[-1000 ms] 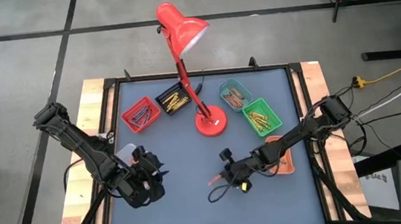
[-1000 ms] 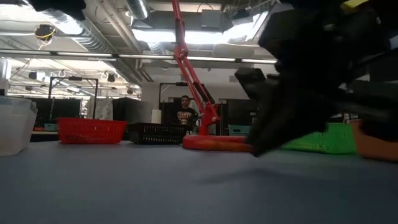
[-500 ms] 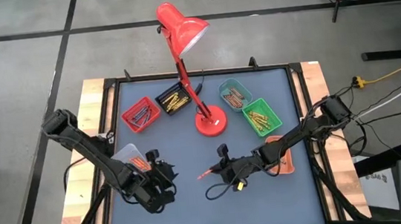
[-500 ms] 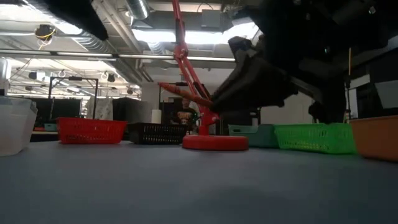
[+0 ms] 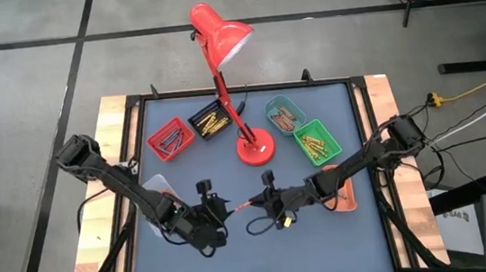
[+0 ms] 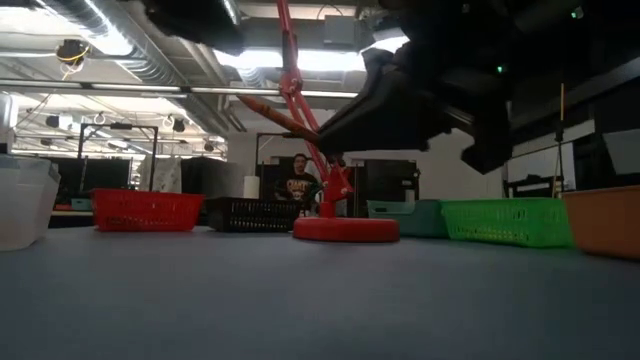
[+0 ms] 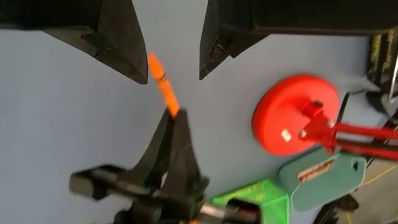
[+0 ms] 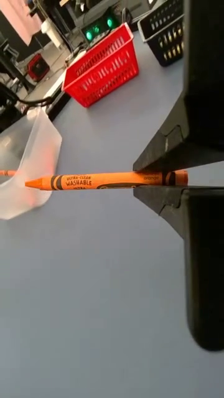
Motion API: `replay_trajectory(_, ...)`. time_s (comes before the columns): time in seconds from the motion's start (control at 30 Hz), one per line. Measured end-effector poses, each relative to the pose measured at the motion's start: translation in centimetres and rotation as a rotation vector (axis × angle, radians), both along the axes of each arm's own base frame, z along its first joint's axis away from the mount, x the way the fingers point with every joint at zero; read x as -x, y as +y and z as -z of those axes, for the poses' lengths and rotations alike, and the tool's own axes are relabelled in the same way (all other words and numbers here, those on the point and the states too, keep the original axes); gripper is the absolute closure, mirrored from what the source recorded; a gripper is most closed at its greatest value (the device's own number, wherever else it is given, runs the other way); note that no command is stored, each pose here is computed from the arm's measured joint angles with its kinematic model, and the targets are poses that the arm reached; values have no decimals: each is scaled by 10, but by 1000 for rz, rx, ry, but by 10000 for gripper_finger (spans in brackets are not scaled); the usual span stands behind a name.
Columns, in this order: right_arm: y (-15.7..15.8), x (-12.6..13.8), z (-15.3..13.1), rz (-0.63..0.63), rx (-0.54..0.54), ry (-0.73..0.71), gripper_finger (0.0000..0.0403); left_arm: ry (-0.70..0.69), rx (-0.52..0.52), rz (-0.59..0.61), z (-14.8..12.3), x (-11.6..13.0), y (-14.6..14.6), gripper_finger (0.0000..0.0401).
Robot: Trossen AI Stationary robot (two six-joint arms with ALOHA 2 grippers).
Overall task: Sort crayons
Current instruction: Put the orange crayon into the bottom left transparent bin
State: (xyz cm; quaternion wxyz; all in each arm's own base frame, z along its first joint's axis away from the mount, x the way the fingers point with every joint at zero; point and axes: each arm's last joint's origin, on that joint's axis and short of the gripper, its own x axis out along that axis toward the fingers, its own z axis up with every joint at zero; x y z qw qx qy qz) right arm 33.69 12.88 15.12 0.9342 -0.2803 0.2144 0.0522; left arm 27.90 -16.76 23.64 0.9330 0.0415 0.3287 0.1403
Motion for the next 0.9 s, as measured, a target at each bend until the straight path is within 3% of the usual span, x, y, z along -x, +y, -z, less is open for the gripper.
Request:
replay_trajectory(0.2, -8, -4, -2, 23, -7, -16, 377, -18, -1, 31, -4, -14, 12, 274)
replay_trajectory(0.9, -8, -10, -17, 28, -71, -176, 377, 74, 184, 63, -1, -33, 49, 274)
